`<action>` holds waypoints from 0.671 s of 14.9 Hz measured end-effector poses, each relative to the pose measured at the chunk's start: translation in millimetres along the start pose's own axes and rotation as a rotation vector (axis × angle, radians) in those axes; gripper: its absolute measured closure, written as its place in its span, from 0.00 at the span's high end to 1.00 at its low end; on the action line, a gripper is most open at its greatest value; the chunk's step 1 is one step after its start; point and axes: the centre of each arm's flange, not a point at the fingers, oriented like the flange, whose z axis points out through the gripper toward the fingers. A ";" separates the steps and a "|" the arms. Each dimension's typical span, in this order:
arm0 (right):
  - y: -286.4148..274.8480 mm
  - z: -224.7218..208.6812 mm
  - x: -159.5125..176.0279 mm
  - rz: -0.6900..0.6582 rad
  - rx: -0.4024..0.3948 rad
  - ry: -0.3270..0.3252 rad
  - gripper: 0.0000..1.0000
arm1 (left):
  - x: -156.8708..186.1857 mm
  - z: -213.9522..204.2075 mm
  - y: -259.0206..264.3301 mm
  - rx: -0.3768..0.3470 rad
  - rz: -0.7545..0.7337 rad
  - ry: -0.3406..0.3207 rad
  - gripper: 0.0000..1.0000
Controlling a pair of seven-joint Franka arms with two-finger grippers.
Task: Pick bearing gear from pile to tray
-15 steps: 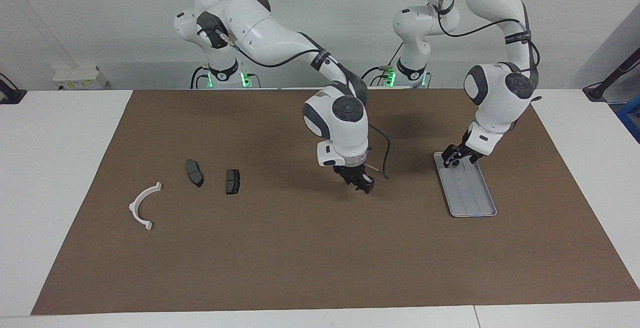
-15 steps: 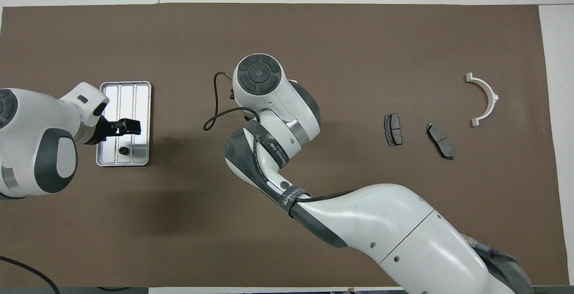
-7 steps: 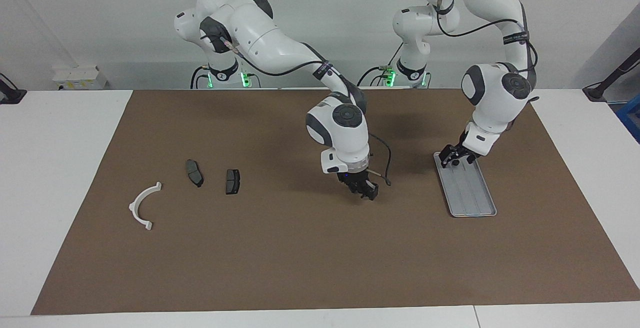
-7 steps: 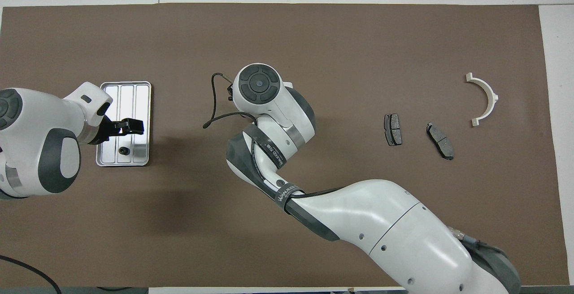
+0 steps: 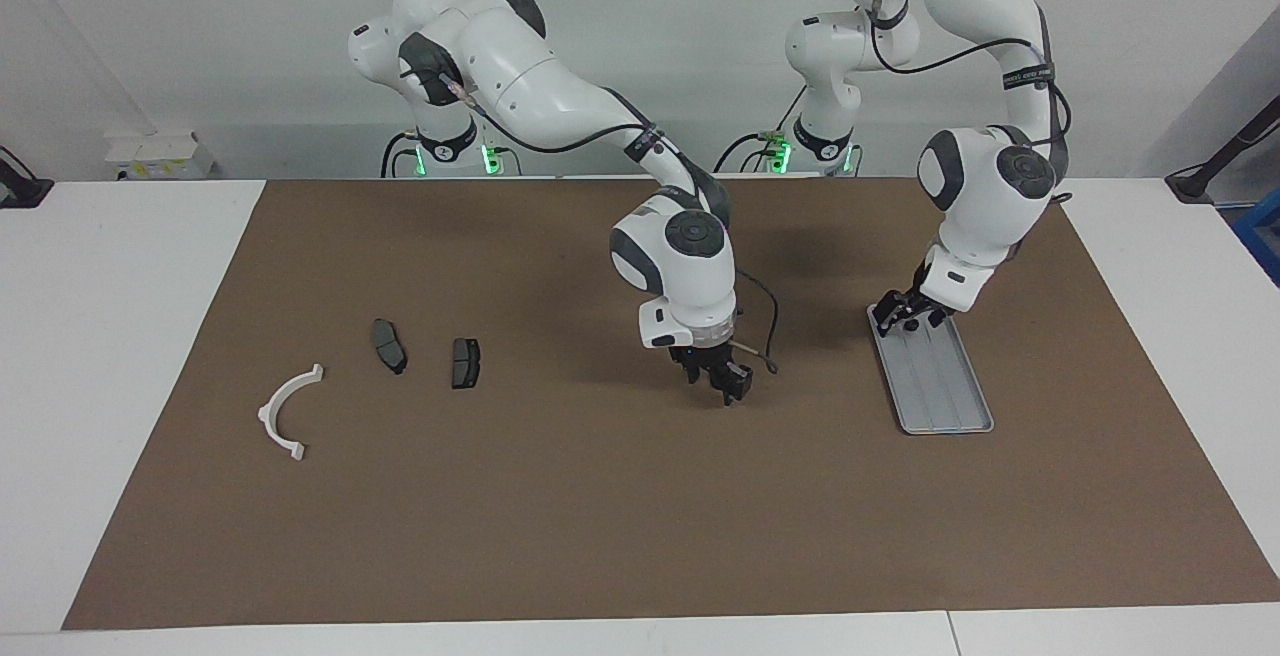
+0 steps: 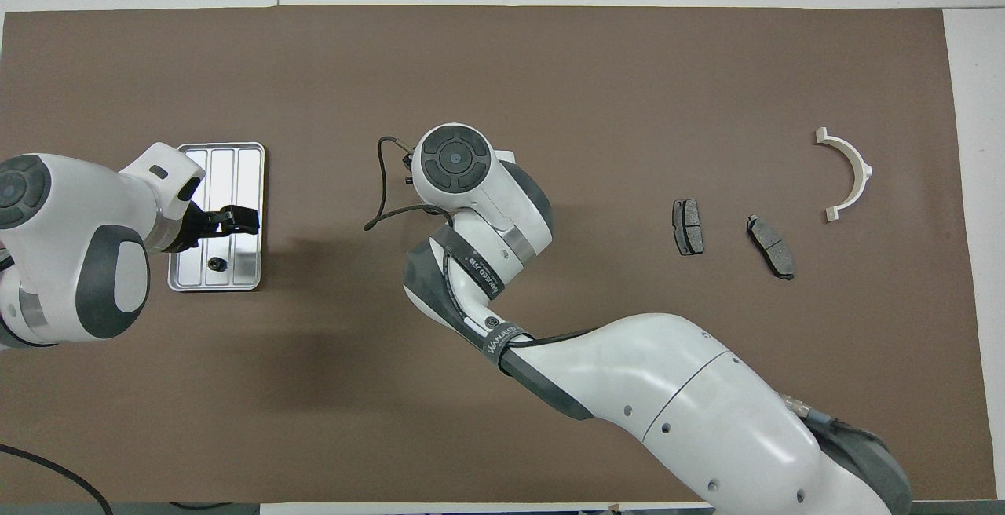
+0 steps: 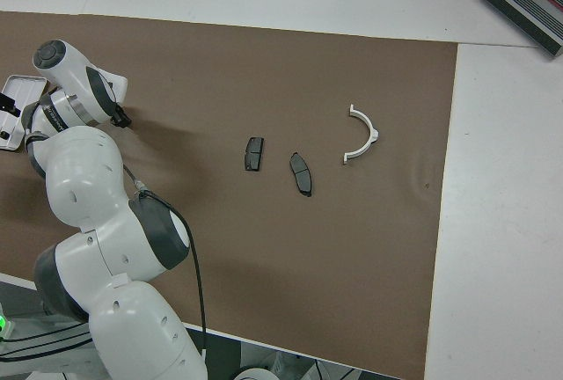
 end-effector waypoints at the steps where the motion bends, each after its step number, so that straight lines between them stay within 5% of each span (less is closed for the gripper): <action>1: 2.1 -1.6 4.8 0.006 -0.021 0.002 0.94 | -0.6 -0.2 5.2 -0.001 -0.009 0.004 1.00; 6: 18.9 -62.2 78.7 -0.041 -0.090 0.017 1.00 | -14.6 -1.5 82.9 -0.022 -0.074 0.042 1.00; 10: 51.6 -137.5 147.2 -0.219 -0.125 0.009 1.00 | -15.8 -4.7 159.7 -0.040 -0.162 0.042 1.00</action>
